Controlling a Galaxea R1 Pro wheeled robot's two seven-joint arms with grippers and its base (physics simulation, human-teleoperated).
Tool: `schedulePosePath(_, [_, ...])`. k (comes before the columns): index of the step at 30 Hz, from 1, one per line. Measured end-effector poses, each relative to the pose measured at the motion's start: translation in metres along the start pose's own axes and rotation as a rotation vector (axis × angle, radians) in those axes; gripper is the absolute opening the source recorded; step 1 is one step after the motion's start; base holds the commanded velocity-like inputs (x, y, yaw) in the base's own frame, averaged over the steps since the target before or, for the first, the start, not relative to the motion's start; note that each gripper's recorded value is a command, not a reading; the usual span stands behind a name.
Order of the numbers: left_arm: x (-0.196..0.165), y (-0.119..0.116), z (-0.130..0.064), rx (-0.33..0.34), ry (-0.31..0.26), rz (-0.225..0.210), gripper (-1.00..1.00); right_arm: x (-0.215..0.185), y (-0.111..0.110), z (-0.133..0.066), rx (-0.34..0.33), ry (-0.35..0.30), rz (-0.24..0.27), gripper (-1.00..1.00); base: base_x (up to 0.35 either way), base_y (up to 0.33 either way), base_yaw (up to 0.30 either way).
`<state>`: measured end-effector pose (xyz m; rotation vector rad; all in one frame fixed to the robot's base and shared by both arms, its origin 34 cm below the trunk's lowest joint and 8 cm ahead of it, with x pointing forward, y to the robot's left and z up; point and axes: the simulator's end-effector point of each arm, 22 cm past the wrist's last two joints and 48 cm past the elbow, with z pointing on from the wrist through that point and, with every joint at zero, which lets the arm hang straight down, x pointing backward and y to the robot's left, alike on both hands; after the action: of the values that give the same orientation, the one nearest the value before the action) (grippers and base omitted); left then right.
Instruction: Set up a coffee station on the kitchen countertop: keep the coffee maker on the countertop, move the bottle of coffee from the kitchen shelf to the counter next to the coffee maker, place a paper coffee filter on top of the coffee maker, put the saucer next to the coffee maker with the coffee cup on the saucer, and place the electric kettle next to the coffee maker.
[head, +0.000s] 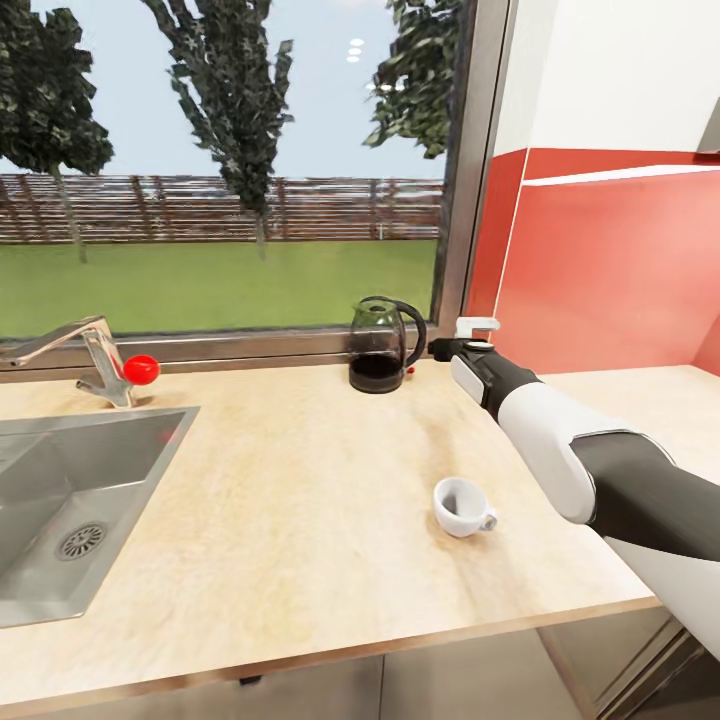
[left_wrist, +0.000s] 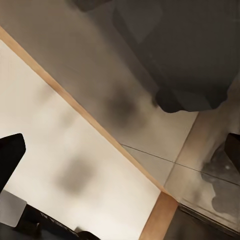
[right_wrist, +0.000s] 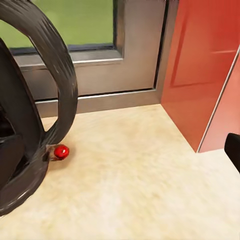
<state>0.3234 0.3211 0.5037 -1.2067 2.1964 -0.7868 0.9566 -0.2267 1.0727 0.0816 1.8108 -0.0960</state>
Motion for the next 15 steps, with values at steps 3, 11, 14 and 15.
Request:
schedulePosePath(3, [0.000,0.000,0.000,-0.001,0.000,0.000,1.00,0.000,0.000,0.000,0.000,0.000,0.000,1.00,0.000,0.000,0.000])
schedulePosePath(11, [0.002,0.003,-0.001,-0.009,0.005,-0.003,1.00,0.008,0.001,0.005,-0.001,0.011,-0.001,1.00,0.000,0.000,0.000])
schedulePosePath(14, [0.003,0.005,-0.001,-0.014,0.007,-0.004,1.00,0.011,0.001,0.007,-0.001,0.013,-0.002,1.00,0.000,0.000,0.033])
schedulePosePath(15, [0.003,0.005,-0.001,-0.015,0.008,-0.004,1.00,0.012,0.001,0.008,-0.002,0.014,-0.003,1.00,0.000,0.000,0.058])
